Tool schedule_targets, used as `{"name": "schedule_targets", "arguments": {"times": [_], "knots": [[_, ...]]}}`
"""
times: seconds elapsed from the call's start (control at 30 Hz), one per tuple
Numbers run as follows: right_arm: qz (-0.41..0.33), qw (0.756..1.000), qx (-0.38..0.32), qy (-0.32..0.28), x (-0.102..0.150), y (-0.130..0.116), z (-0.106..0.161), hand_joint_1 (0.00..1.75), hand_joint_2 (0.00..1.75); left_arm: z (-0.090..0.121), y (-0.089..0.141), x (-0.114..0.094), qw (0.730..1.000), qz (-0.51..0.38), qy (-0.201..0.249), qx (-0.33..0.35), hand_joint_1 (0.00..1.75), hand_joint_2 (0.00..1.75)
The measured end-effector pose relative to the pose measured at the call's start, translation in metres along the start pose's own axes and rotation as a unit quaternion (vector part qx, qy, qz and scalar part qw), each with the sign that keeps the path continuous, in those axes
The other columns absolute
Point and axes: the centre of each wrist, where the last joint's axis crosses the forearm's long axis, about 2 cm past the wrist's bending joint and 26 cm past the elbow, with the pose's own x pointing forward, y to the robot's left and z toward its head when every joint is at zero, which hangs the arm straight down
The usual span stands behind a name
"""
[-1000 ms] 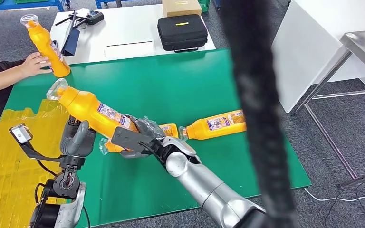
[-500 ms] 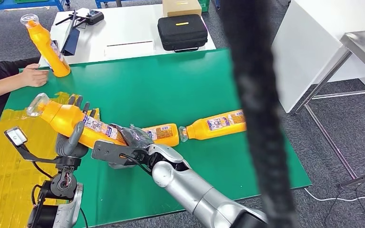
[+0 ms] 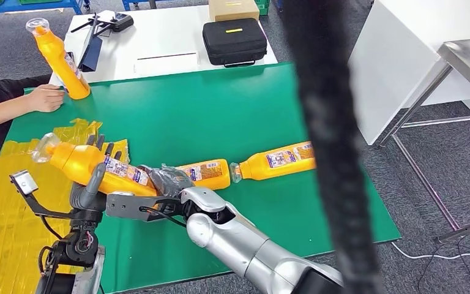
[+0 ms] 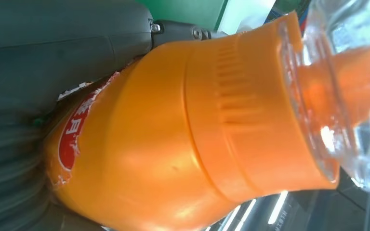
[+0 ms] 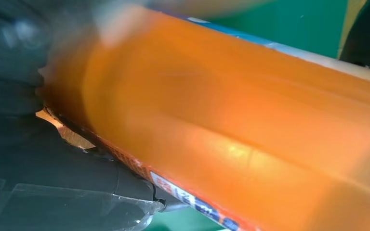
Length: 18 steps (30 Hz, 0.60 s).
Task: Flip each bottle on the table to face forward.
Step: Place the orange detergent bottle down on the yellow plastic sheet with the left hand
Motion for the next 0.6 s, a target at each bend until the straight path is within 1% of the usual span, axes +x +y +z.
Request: {"name": "schedule_targets", "arguments": {"times": [0.2, 0.53, 0.6], "knots": [[0.013, 1.0, -0.002, 0.005, -0.0013, -0.0017, -0.0011, 1.75, 1.75, -0.0016, -0.0011, 0.0003, 1.0, -0.005, 0.0, -0.003, 1.75, 1.75], [0.024, 1.0, -0.003, 0.007, -0.0022, -0.0013, -0.0017, 1.75, 1.75, -0.0015, -0.0015, 0.0008, 1.0, 0.012, 0.0, -0.006, 1.75, 1.75], [0.028, 1.0, -0.004, 0.007, -0.0018, -0.0014, -0.0018, 1.42, 1.75, -0.0011, -0.0017, 0.0013, 1.0, 0.019, -0.002, -0.008, 1.75, 1.75]]}}
